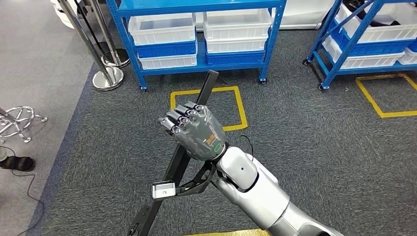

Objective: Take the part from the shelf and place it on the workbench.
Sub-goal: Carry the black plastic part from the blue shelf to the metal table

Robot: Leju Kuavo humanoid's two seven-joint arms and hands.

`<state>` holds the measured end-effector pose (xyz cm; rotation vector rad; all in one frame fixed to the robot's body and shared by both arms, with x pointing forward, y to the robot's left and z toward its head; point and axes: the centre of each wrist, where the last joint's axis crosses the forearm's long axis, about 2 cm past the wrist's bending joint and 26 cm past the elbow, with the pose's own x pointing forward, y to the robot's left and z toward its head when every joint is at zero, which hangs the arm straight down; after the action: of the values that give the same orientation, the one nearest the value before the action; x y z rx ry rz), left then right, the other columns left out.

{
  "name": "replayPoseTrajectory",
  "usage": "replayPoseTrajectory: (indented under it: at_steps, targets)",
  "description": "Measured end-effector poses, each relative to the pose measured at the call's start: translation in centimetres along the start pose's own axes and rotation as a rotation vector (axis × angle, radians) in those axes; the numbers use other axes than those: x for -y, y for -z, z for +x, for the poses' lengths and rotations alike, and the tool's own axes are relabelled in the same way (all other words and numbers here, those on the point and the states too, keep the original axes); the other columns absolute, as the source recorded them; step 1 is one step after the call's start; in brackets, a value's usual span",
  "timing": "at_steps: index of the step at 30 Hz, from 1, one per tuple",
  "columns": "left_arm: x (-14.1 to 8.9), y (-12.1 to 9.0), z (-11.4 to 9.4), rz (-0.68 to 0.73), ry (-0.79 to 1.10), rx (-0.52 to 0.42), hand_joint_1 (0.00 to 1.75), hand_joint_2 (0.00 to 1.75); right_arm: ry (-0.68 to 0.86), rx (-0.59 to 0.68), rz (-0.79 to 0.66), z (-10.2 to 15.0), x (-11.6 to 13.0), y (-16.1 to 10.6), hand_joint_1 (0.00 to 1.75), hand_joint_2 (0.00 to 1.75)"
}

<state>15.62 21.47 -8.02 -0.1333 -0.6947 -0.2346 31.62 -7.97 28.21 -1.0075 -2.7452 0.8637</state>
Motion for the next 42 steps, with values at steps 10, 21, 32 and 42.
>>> replayPoseTrajectory:
  at_steps: [10,21,32,42]
  targets:
    - [-0.05,0.09,0.24,0.001,0.001,0.005,0.0,0.0,-0.003,0.016,0.012,-0.02,-0.17,-0.07,1.75,1.75]
    - [0.08,0.12,0.34,-0.002,0.001,0.007,0.0,0.0,-0.013,0.02,0.018,-0.37,-0.11,-0.38,1.75,1.75]
    - [0.14,0.01,0.03,0.002,0.004,0.008,0.0,0.0,-0.015,0.016,0.01,-0.37,-0.03,-0.37,1.75,1.75]
    - [0.23,-0.08,-0.21,0.001,0.012,0.016,0.0,0.0,0.019,0.001,0.005,-0.32,0.14,-0.45,1.75,1.75]
